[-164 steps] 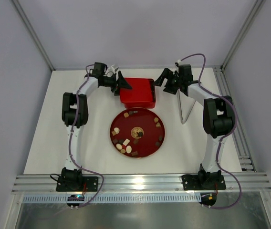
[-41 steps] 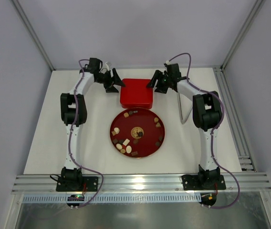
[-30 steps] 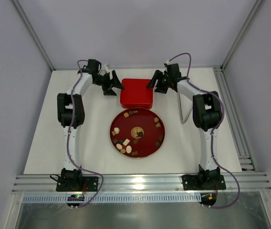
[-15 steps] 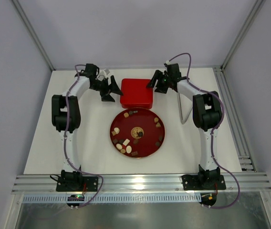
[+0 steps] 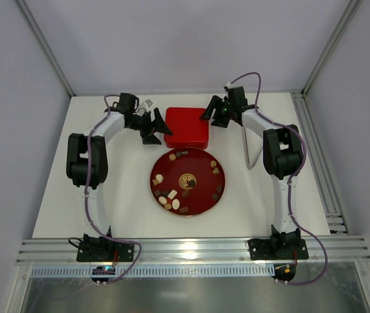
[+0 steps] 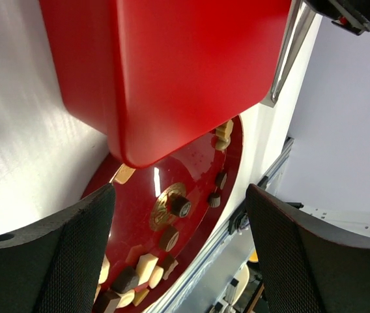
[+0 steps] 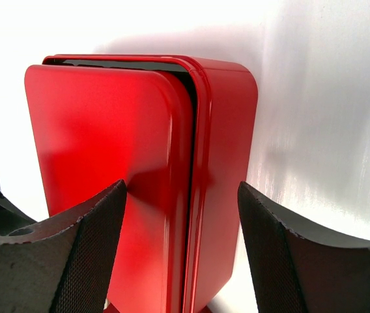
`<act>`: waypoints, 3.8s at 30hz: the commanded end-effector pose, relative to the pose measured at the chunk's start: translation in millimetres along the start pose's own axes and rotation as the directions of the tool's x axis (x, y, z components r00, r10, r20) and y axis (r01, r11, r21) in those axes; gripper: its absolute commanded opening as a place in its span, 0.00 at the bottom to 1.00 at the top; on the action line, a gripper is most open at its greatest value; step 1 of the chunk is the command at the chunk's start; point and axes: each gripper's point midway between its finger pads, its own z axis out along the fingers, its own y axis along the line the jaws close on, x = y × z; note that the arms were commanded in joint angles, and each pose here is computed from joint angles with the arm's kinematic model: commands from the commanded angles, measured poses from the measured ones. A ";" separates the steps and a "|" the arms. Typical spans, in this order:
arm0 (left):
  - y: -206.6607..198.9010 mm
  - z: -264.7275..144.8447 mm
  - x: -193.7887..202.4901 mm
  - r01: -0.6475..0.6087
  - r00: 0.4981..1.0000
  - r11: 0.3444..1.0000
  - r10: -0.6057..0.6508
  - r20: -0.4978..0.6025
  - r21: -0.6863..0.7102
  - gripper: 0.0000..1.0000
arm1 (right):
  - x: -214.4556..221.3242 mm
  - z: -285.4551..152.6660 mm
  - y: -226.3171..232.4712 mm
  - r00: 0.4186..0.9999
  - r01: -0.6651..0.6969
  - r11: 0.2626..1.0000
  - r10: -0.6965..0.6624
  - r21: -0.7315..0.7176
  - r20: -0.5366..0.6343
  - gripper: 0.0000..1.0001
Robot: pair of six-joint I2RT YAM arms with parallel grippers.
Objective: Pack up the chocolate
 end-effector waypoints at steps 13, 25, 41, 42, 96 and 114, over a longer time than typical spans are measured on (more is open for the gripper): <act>-31.1 8.9 -14.4 -0.044 0.998 0.997 0.040 0.056 0.070 0.79 | -18.2 -2.5 15.1 0.998 0.023 0.999 -0.021 -0.033 0.059 0.70; -27.0 6.9 -6.2 -0.050 0.998 0.998 0.047 0.049 0.046 0.79 | -16.5 -0.8 14.5 0.998 0.021 0.999 -0.019 -0.033 0.055 0.70; -17.6 7.0 5.7 -0.041 0.999 0.999 0.040 0.023 0.017 0.54 | -16.0 0.1 14.2 0.999 0.017 0.999 -0.015 -0.034 0.052 0.70; -15.8 6.7 6.6 -0.036 0.999 0.999 0.035 0.022 0.012 0.45 | -16.3 0.1 14.3 0.998 0.019 0.999 -0.017 -0.034 0.054 0.70; -3.4 16.7 -34.3 -0.056 0.998 0.997 0.057 0.033 -0.043 0.54 | -17.6 -3.9 25.2 0.997 0.034 0.995 -0.028 -0.093 0.072 0.73; 7.5 7.5 -47.8 -0.122 0.991 0.982 0.128 0.035 -0.147 0.78 | -15.6 1.2 25.1 0.998 0.026 0.994 -0.019 -0.107 0.060 0.74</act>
